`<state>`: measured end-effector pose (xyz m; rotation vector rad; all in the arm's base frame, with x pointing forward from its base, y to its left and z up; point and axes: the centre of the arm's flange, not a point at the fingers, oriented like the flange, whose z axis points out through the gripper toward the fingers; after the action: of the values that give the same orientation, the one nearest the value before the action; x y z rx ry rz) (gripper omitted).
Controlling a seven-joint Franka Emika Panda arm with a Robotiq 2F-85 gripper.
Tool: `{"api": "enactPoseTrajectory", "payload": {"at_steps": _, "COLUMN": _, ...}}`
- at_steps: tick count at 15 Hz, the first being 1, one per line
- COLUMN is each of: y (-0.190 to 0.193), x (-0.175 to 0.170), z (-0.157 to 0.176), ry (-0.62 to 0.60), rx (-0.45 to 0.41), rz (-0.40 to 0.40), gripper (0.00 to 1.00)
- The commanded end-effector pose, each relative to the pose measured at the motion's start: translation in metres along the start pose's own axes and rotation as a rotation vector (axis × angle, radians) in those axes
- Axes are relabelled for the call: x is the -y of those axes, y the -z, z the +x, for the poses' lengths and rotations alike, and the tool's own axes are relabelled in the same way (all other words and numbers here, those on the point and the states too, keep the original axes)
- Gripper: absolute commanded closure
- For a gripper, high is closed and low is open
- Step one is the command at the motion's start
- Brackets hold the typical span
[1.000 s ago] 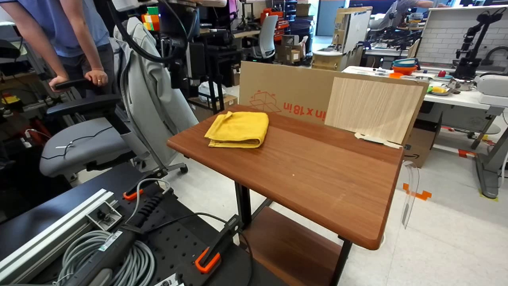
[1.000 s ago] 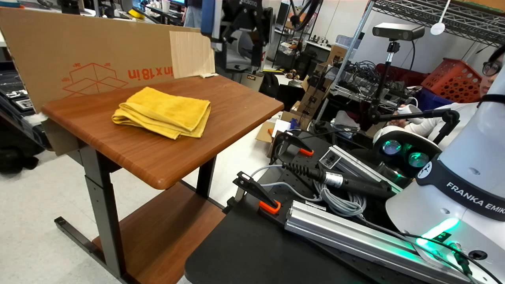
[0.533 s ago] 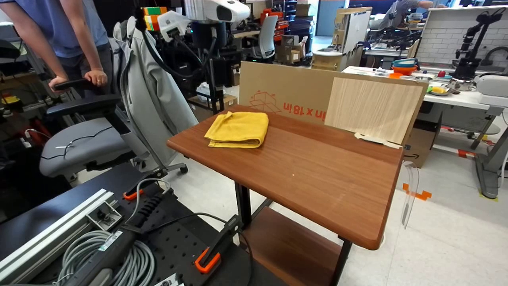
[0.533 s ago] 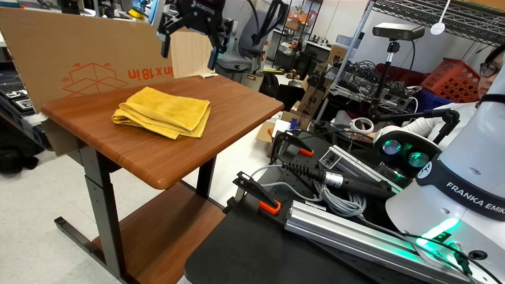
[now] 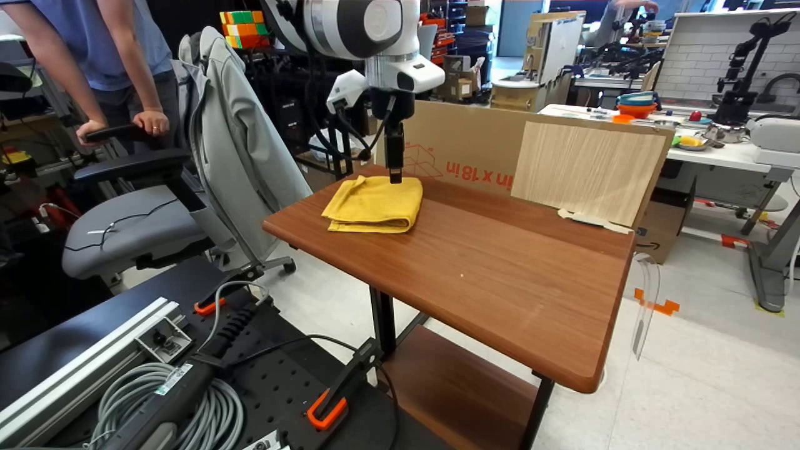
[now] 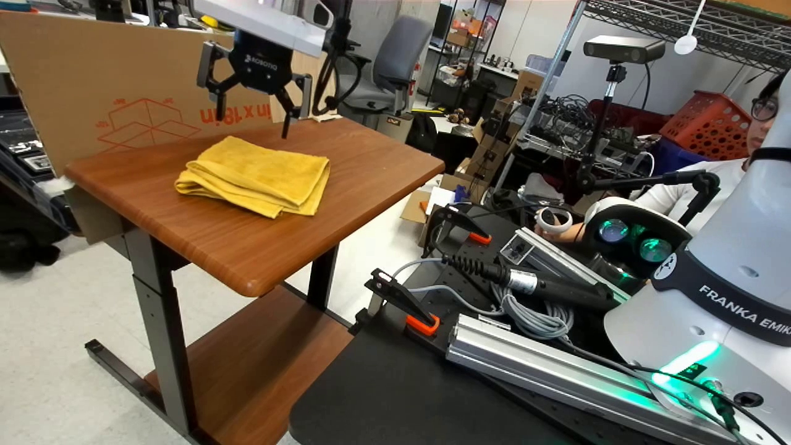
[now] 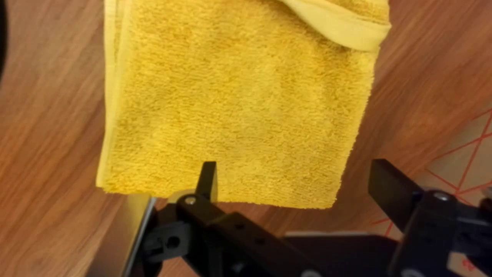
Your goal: Move the yellow towel to the right side of the table
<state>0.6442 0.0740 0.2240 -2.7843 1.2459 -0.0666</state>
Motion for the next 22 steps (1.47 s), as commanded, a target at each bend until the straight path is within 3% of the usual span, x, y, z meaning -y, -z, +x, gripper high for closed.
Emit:
{"api": "enactPoseTrajectory", "payload": {"at_steps": 1, "y": -0.033, "x": 0.045, "z": 0.001, "ry": -0.045, "rx": 0.018, "rz": -0.021, "gripper": 0.00}}
{"api": "enactPoseTrajectory", "payload": {"at_steps": 6, "y": -0.081, "x": 0.039, "z": -0.005, "ry": -0.118, "rx": 0.062, "rz": -0.119, "gripper": 0.00}}
{"api": "enactPoseTrajectory", "payload": {"at_steps": 7, "y": -0.066, "x": 0.030, "z": -0.016, "ry": -0.079, "rx": 0.049, "rz": -0.082, "gripper": 0.00}}
{"api": "enactPoseTrajectory", "payload": {"at_steps": 11, "y": -0.070, "x": 0.023, "z": -0.010, "ry": -0.097, "rx": 0.045, "rz": -0.104, "gripper": 0.00}}
{"api": "enactPoseTrajectory", "payload": {"at_steps": 16, "y": -0.050, "x": -0.028, "z": 0.027, "ry": -0.185, "rx": -0.051, "rz": -0.028, "gripper": 0.00}}
{"api": "enactPoseTrajectory", "payload": {"at_steps": 22, "y": -0.034, "x": -0.116, "z": 0.081, "ry": -0.348, "rx": -0.180, "rz": 0.044, "gripper": 0.00}}
